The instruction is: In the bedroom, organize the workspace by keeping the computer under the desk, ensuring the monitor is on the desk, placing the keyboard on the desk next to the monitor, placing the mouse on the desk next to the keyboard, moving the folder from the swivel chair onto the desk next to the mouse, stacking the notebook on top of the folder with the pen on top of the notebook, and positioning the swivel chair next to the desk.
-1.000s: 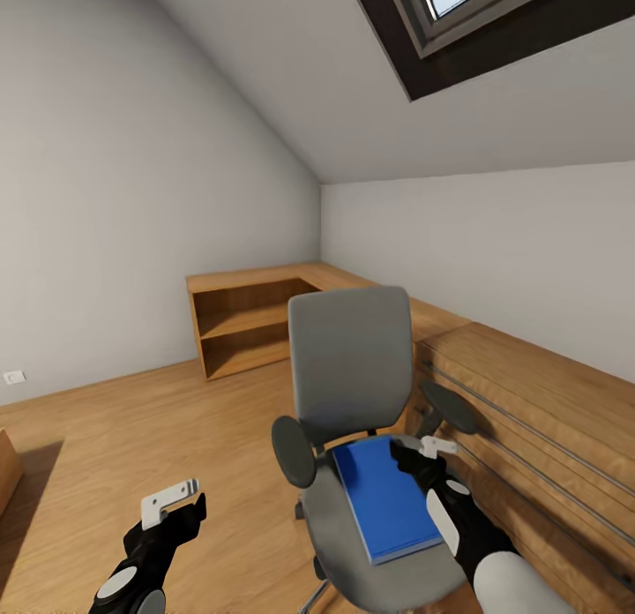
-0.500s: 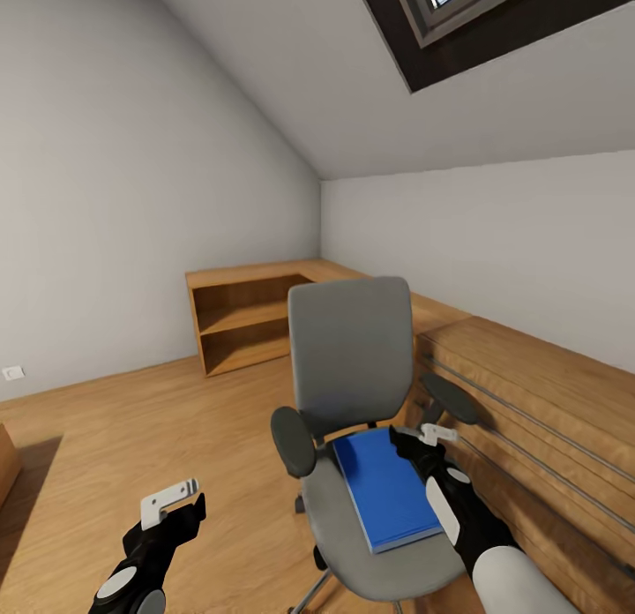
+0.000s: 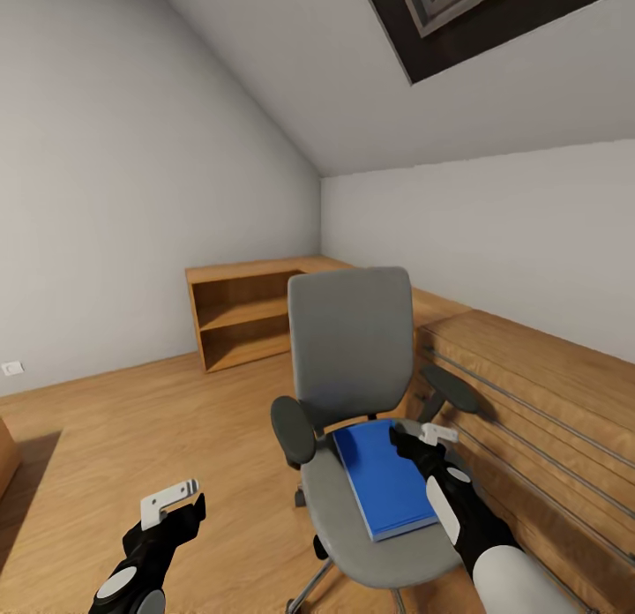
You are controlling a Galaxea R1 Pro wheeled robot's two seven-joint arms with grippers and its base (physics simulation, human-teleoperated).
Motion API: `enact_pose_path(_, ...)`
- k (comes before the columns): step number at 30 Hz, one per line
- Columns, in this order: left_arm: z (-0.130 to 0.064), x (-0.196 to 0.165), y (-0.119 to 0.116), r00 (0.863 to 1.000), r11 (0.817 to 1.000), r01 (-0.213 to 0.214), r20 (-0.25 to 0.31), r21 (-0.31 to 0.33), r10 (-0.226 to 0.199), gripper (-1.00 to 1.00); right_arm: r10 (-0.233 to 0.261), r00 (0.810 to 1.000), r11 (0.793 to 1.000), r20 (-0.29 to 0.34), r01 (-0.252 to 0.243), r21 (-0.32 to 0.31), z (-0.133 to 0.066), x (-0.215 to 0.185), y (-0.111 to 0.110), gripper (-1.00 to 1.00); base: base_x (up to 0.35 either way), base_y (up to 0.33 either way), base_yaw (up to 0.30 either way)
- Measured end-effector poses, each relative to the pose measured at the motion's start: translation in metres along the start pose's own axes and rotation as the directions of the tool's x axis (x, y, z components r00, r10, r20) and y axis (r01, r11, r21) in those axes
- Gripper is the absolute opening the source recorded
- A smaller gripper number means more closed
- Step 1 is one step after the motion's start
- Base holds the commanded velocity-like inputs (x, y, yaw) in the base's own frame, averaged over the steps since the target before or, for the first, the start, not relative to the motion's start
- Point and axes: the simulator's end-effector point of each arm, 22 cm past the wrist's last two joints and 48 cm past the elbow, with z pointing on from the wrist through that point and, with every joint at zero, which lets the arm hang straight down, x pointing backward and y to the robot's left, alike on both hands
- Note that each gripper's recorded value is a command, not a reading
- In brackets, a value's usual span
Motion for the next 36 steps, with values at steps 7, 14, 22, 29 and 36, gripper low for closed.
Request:
enact_pose_path(7, 0.005, 0.014, 0.003, 1.0, 1.0, 0.0, 0.0, -0.001, 0.0, 1.0, 0.0, 1.0, 1.0, -0.002, 0.0, 0.001, 0.002, 0.015, -0.005, 1.0, 0.0, 0.0, 0.0)
enact_pose_path(14, 0.01, 0.028, 0.007, 1.0, 1.0, 0.0, 0.001, -0.001, 0.0, 1.0, 0.007, 0.997, 1.0, -0.077, -0.007, 0.005, 0.004, 0.046, -0.012, 1.0, 0.0, 0.0, 0.0)
enact_pose_path(22, 0.014, 0.043, 0.01, 1.0, 1.0, 0.0, 0.002, -0.001, 0.0, 1.0, 0.01, 0.996, 1.0, -0.086, -0.009, 0.007, 0.006, 0.063, -0.017, 1.0, 0.0, 0.0, 0.0)
enact_pose_path(29, 0.015, 0.043, 0.011, 1.0, 1.0, 0.0, 0.001, -0.003, 0.0, 1.0, 0.01, 0.996, 1.0, -0.088, -0.009, 0.008, 0.006, 0.063, -0.017, 1.0, 0.0, 0.0, 0.0)
enact_pose_path(36, 0.018, 0.054, 0.013, 1.0, 1.0, 0.0, 0.0, -0.002, 0.0, 1.0, 0.01, 0.994, 1.0, -0.109, -0.009, 0.007, 0.007, 0.078, -0.02, 1.0, 0.0, 0.0, 0.0)
